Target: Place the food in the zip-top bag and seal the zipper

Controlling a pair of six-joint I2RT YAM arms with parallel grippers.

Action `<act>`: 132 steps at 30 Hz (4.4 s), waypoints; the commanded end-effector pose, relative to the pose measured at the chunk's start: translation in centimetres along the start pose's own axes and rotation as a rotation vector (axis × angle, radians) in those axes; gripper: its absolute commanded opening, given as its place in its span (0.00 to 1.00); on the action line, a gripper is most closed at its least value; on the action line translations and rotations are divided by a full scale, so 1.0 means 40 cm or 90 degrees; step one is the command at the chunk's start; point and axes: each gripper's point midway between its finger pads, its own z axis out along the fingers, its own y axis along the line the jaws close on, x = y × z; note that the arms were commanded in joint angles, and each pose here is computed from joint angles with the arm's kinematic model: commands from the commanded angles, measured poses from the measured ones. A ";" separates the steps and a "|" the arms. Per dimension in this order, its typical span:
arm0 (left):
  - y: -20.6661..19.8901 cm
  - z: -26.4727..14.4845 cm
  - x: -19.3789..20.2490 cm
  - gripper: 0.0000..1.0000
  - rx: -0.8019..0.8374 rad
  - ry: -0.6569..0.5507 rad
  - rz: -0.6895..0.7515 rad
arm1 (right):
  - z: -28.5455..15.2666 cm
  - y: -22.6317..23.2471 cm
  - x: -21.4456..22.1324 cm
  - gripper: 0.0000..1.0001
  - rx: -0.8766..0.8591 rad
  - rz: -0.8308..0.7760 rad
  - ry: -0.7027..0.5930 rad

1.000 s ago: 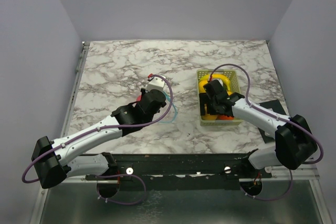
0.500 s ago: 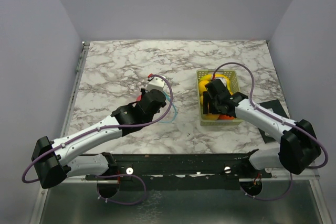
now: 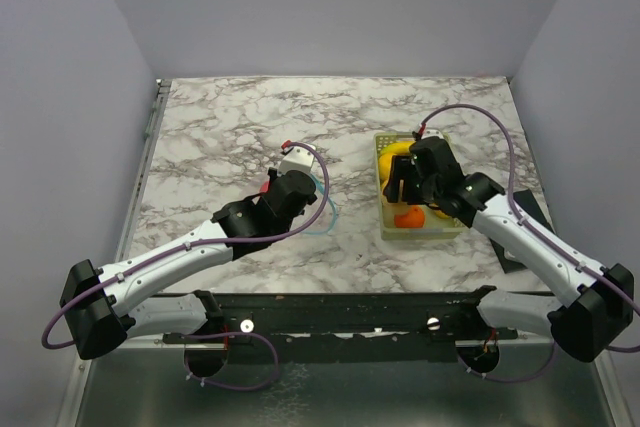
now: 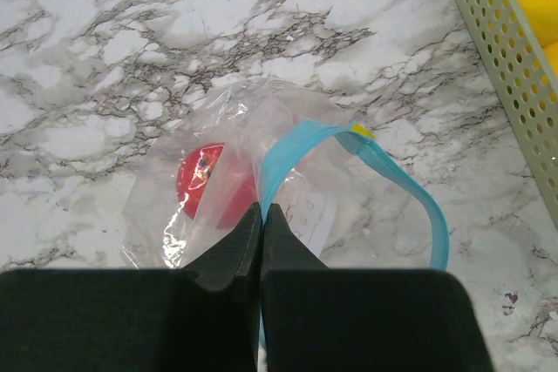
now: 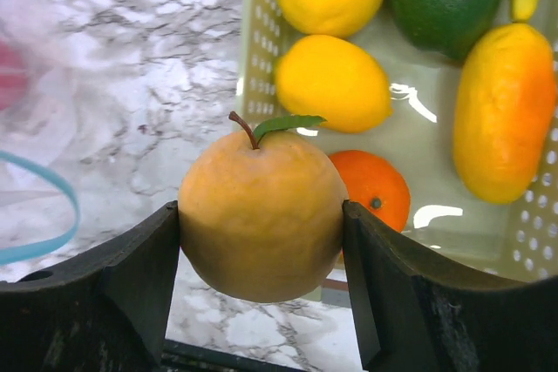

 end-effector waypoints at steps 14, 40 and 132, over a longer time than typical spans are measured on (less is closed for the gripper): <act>-0.011 0.001 -0.017 0.00 0.013 -0.001 -0.003 | -0.094 0.287 -0.036 0.33 -0.304 0.071 -0.020; -0.006 -0.006 -0.025 0.00 0.015 -0.008 -0.007 | 0.055 0.585 0.003 0.52 -0.341 0.102 -0.017; -0.008 -0.003 -0.018 0.00 0.014 -0.002 0.000 | 0.158 -0.106 0.187 0.88 0.155 0.076 0.088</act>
